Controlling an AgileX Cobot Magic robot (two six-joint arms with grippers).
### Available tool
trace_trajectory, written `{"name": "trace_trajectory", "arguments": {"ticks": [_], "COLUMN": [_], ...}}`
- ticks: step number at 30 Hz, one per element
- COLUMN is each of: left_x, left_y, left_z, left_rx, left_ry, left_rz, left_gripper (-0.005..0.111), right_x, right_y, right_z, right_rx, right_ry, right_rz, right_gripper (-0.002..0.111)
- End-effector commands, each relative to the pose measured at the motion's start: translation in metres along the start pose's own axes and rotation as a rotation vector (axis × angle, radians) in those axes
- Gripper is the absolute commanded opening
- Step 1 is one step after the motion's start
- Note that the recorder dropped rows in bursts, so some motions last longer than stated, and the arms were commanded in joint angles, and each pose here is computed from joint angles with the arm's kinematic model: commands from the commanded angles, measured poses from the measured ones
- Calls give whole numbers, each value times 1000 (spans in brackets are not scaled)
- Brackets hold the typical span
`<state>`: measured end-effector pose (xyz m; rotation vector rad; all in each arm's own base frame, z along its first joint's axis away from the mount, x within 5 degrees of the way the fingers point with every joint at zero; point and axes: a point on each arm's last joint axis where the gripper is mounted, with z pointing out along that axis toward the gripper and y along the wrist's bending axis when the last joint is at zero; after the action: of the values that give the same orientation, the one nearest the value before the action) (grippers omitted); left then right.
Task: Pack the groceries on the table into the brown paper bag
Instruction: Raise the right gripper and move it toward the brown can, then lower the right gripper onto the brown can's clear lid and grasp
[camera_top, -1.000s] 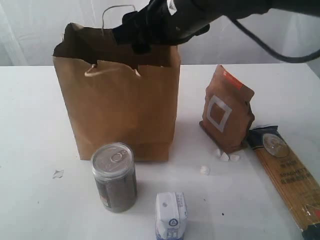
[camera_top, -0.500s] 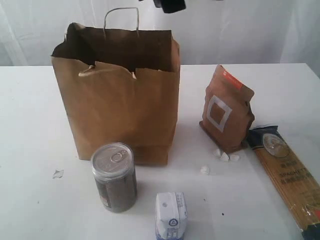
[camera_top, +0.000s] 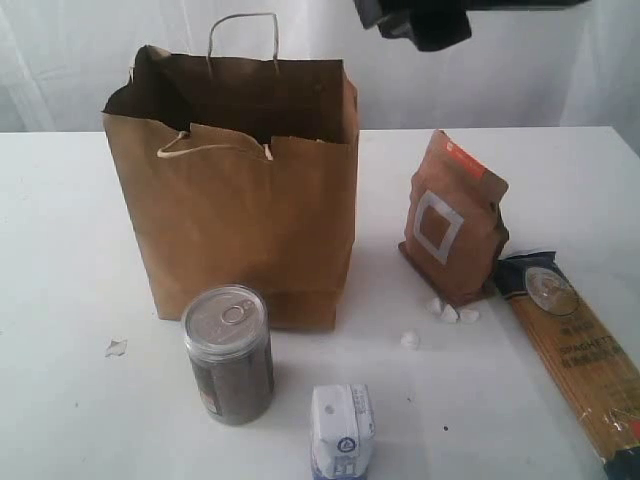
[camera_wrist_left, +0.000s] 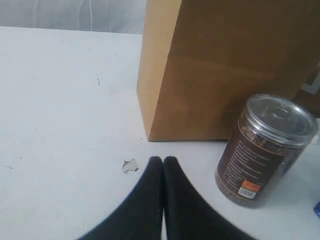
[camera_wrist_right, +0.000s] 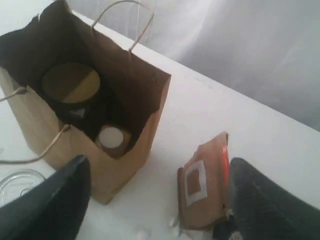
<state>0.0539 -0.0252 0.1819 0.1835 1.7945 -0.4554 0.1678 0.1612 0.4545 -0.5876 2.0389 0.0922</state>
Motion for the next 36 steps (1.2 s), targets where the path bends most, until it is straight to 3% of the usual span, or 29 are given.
{"name": "trace_trajectory", "arguments": {"ticks": [1, 6, 10, 13, 17, 27, 36], "left_x": [0, 0, 0, 0, 0, 0, 0], "left_y": [0, 0, 0, 0, 0, 0, 0], "left_z": [0, 0, 0, 0, 0, 0, 0], "left_rx": [2, 2, 2, 2, 2, 2, 2], "left_ry": [-8, -8, -8, -8, -8, -8, -8], "left_rz": [-7, -7, -7, -7, -7, -7, -7], "left_gripper": [0, 0, 0, 0, 0, 0, 0], "right_x": [11, 27, 63, 78, 79, 87, 106], "right_y": [9, 38, 67, 90, 119, 144, 137], "right_z": [-16, -27, -13, 11, 40, 105, 161], "right_rx": [-51, -251, -380, -463, -515, -470, -356], "right_ry": [78, 180, 295, 242, 170, 198, 316], "right_rz": [-74, -199, -286, -299, -284, -145, -48], "right_gripper": [70, 70, 70, 71, 82, 83, 88]}}
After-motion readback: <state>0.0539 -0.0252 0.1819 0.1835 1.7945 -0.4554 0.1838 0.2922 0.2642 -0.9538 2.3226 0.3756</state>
